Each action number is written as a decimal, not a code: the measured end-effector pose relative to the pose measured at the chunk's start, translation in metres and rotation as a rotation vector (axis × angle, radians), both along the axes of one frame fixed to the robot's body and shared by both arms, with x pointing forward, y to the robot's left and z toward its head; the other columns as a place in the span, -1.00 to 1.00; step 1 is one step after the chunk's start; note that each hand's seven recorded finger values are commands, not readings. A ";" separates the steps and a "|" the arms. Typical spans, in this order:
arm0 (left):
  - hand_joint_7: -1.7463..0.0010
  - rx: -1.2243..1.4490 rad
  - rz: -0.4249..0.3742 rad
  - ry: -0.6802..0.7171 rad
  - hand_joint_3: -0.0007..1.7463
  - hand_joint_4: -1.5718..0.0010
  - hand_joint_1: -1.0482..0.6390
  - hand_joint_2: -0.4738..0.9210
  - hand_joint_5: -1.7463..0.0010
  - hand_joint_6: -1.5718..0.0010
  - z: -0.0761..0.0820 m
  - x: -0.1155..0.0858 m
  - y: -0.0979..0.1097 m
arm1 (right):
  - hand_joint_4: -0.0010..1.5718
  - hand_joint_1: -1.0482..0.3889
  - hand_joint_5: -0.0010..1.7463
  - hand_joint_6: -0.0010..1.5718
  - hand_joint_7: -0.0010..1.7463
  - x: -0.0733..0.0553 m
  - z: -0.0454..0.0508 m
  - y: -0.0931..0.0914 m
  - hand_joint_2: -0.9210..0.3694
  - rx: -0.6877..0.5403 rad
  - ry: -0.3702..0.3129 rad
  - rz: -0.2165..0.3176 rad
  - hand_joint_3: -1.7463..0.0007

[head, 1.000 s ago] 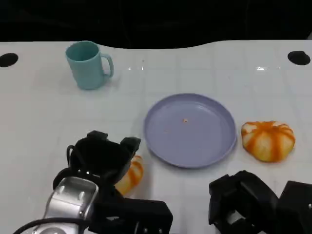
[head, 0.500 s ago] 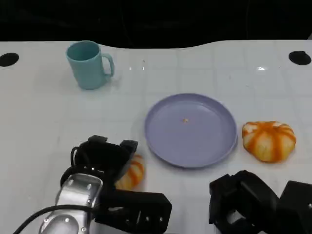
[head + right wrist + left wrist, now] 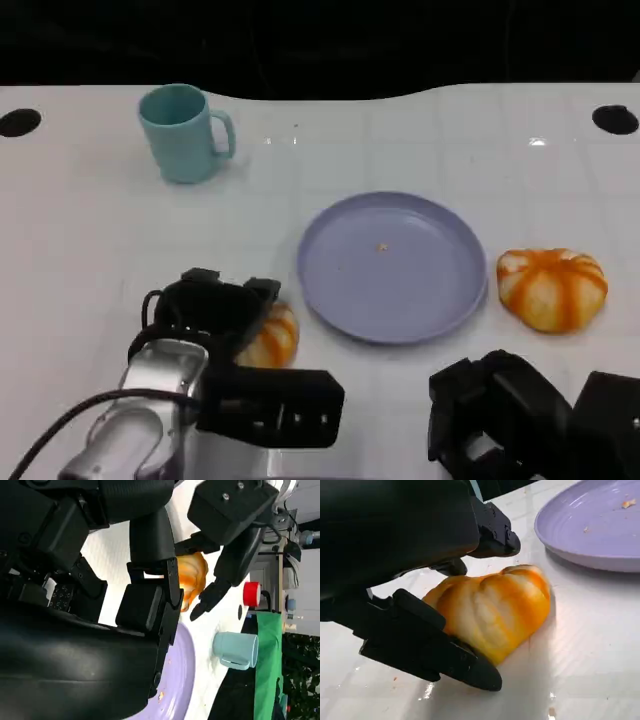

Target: Grasp the bread from the table and place it into the plate.

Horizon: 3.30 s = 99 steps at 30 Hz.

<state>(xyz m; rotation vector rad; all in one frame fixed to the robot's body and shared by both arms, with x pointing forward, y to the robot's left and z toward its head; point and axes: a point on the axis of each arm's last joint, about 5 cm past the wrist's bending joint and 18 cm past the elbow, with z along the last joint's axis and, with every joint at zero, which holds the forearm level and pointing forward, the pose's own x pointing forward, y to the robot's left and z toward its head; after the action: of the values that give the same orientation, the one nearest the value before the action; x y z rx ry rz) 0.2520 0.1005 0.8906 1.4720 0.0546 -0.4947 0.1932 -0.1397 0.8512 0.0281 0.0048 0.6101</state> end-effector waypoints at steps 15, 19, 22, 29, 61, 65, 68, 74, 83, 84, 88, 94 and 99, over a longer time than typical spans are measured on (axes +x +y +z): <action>-0.02 -0.104 -0.058 -0.280 -0.05 -0.03 -0.07 0.70 -0.99 -0.20 -0.035 0.005 0.012 | 0.97 -1.00 0.44 1.00 0.10 0.000 -0.0008 -0.001 0.18 0.009 0.008 0.003 -0.36; -0.89 -0.115 -0.055 -0.370 0.24 -0.03 -0.04 0.54 -1.00 0.19 -0.052 0.001 0.015 | 0.98 -1.00 0.44 1.00 0.10 0.000 -0.0009 -0.001 0.18 0.009 0.008 0.001 -0.35; -0.99 -0.128 -0.053 -0.413 0.30 -0.03 -0.06 0.52 -1.00 0.23 -0.061 -0.001 0.017 | 0.98 -1.00 0.43 1.00 0.10 0.000 -0.0010 -0.001 0.18 0.009 0.008 0.001 -0.36; -0.98 -0.153 -0.070 -0.462 0.44 -0.06 -0.04 0.44 -1.00 0.24 -0.066 -0.004 0.019 | 0.97 -1.00 0.42 1.00 0.10 0.000 -0.0010 -0.001 0.16 0.004 0.006 -0.001 -0.35; -1.00 -0.392 -0.125 -0.681 0.30 -0.12 -0.05 0.23 -1.00 0.18 -0.006 0.007 0.021 | 0.99 -1.00 0.42 1.00 0.09 -0.001 -0.0035 0.001 0.21 0.013 0.014 0.005 -0.39; -1.00 -0.479 -0.164 -0.656 0.52 -0.15 -0.08 0.11 -1.00 0.14 0.004 0.008 0.014 | 0.99 -1.00 0.42 1.00 0.09 -0.001 -0.0037 0.001 0.22 0.014 0.010 0.006 -0.40; -1.00 -0.541 -0.191 -0.650 0.56 -0.19 -0.06 0.05 -1.00 0.11 0.009 0.011 0.002 | 0.99 -1.00 0.43 1.00 0.09 -0.001 -0.0023 0.000 0.22 0.009 0.014 0.001 -0.40; -1.00 -0.576 -0.246 -0.633 0.58 -0.22 -0.06 0.05 -1.00 0.09 0.017 0.019 -0.017 | 0.97 -1.00 0.44 1.00 0.10 -0.002 -0.0027 0.000 0.23 0.013 0.017 0.005 -0.41; -1.00 -0.566 -0.305 -0.562 0.62 -0.31 -0.04 -0.11 -1.00 -0.01 0.014 0.028 -0.049 | 0.96 -1.00 0.44 1.00 0.11 -0.003 -0.0034 -0.001 0.22 0.013 0.020 0.002 -0.41; -1.00 -0.564 -0.309 -0.556 0.61 -0.32 -0.03 -0.13 -1.00 -0.02 0.012 0.028 -0.052 | 0.95 -1.00 0.44 1.00 0.12 -0.003 -0.0035 -0.001 0.22 0.013 0.021 0.001 -0.41; -1.00 -0.555 -0.323 -0.576 0.65 -0.33 -0.01 -0.11 -1.00 -0.04 0.005 0.028 -0.065 | 0.94 -1.00 0.45 1.00 0.12 -0.004 -0.0030 0.000 0.22 0.002 0.017 0.000 -0.41; -1.00 -0.539 -0.327 -0.574 0.50 -0.27 -0.05 0.06 -1.00 0.03 -0.001 0.030 -0.072 | 0.94 -1.00 0.46 1.00 0.10 -0.004 0.0001 0.000 0.22 0.003 0.005 0.001 -0.41; -0.54 -0.540 -0.343 -0.533 0.19 -0.05 -0.18 0.37 -0.82 0.09 -0.002 0.030 -0.073 | 0.94 -1.00 0.46 1.00 0.11 -0.005 -0.0001 0.001 0.24 -0.001 0.006 0.000 -0.42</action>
<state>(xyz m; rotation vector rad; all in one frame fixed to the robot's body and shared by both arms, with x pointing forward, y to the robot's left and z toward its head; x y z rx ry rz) 0.2819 0.0271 0.8886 1.0364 -0.7116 -0.3377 0.1885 -0.1391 0.8510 0.0286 0.0109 0.6103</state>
